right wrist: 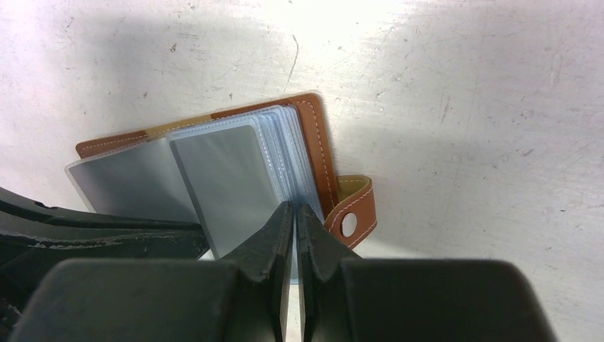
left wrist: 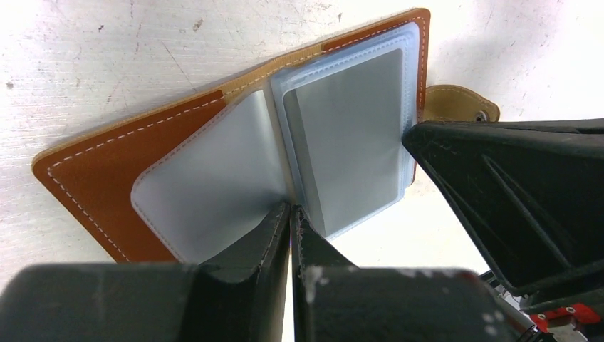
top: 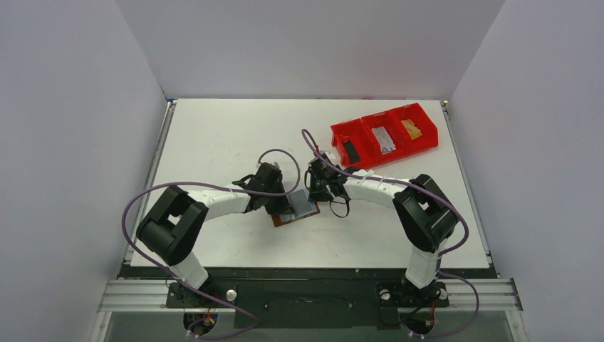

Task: Take the credit cards out of the card holder
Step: Open the card holder at the center of the board.

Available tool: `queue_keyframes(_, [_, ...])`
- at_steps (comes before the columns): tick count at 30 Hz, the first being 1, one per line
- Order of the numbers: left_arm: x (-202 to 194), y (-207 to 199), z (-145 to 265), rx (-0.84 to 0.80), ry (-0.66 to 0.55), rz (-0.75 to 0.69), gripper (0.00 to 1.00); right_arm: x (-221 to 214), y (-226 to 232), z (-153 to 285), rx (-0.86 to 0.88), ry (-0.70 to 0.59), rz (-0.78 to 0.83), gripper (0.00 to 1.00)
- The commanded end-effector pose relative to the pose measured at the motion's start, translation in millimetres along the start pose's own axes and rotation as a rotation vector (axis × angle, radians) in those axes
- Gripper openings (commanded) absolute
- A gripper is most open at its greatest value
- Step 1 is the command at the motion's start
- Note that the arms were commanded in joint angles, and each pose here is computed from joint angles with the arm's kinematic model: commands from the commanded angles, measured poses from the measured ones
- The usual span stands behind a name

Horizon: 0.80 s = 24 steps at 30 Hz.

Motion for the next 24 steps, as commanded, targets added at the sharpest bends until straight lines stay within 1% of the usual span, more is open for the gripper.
queue_keyframes(1, [-3.1, 1.6, 12.8, 0.010, -0.012, 0.004, 0.03, 12.2, 12.1, 11.0, 0.028, -0.029, 0.025, 0.04])
queue_keyframes(4, [5.0, -2.1, 25.7, 0.006, -0.063, -0.004, 0.04, 13.1, 12.8, 16.0, 0.036, -0.036, 0.020, 0.04])
queue_keyframes(7, [14.0, -2.1, 41.0, 0.016, -0.117, -0.016, 0.10, 15.2, 13.3, 20.6, 0.041, -0.044, 0.020, 0.05])
queue_keyframes(9, [18.3, 0.5, 47.3, 0.024, -0.137, -0.022, 0.13, 17.5, 15.2, 24.0, 0.046, -0.052, 0.019, 0.09])
queue_keyframes(11, [21.0, 4.0, 49.6, 0.031, -0.143, -0.028, 0.15, 19.4, 17.0, 27.1, 0.051, -0.058, 0.020, 0.14])
queue_keyframes(15, [25.5, 13.5, 42.6, 0.059, -0.138, -0.033, 0.16, 23.2, 21.0, 33.6, 0.057, -0.069, 0.026, 0.20])
queue_keyframes(24, [22.9, 28.7, 21.9, 0.097, -0.110, -0.033, 0.14, 16.3, 24.7, 29.0, 0.058, -0.046, 0.035, 0.21])
Point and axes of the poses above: each gripper's point midway between its finger pads, its own z axis back along the fingers, its own y axis along the line the jaws close on, x = y × z, the point moved 3 cm from there along z, back along the fingers, and after that the axes turned 10 degrees about z, right-handed, at the moved point
